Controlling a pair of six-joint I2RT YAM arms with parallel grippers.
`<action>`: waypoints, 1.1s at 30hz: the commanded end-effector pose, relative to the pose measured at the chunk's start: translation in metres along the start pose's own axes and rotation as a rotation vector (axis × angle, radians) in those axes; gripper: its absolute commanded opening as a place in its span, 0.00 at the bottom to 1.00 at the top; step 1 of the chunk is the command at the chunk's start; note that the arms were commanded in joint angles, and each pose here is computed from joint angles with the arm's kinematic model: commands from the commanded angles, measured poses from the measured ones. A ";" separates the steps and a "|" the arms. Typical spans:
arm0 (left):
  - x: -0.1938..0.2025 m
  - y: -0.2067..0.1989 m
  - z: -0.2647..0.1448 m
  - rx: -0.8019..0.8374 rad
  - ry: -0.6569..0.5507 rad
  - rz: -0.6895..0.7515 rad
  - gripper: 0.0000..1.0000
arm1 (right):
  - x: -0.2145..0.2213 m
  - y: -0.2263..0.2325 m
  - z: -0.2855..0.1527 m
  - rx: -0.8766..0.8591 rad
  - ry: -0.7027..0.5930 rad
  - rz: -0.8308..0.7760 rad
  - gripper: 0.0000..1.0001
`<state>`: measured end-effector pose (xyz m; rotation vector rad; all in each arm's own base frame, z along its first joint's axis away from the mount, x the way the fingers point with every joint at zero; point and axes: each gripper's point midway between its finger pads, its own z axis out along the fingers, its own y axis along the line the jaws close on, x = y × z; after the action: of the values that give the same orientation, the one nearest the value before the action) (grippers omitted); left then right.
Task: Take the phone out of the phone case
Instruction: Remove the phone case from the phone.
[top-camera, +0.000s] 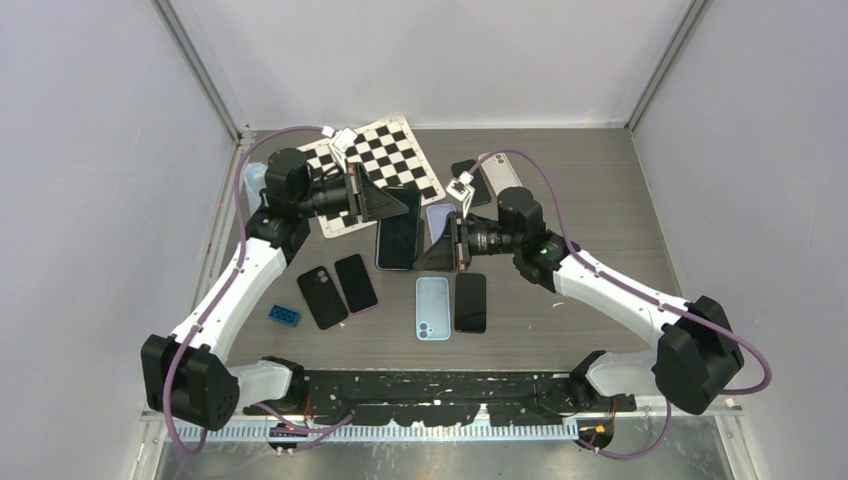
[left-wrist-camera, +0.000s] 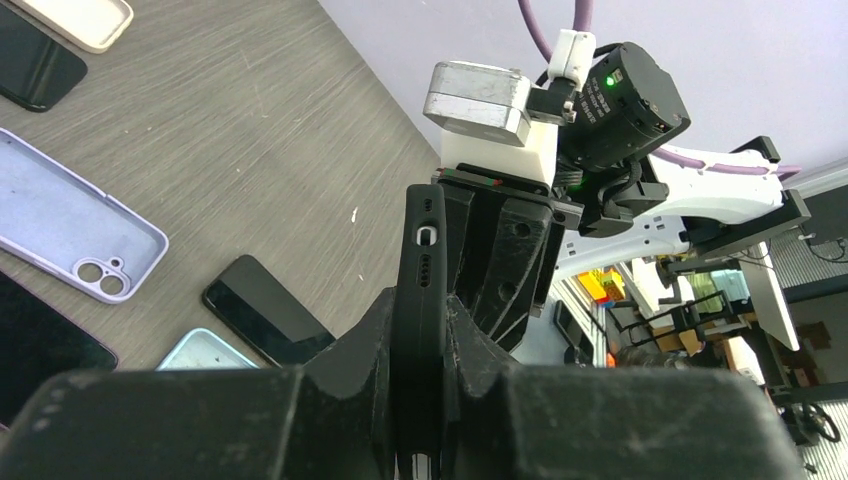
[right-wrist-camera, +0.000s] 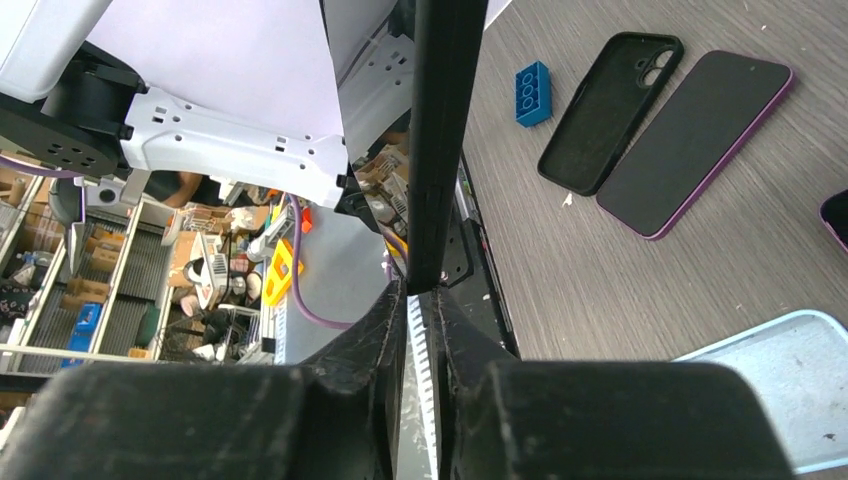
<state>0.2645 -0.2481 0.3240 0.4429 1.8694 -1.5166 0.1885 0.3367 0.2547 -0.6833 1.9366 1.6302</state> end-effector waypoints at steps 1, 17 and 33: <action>-0.012 -0.025 -0.006 0.061 -0.028 0.094 0.00 | -0.023 0.016 0.005 -0.073 -0.057 -0.116 0.16; -0.014 -0.025 -0.005 0.059 -0.030 0.066 0.00 | -0.028 0.004 0.020 -0.083 -0.048 -0.100 0.24; -0.032 0.024 0.026 -0.034 -0.073 -0.461 0.00 | -0.042 0.041 0.038 -0.038 -0.098 -0.370 0.14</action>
<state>0.2964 -0.2526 0.3072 0.1947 2.0007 -1.6461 0.2011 0.3662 0.2542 -0.7597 1.9147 1.5762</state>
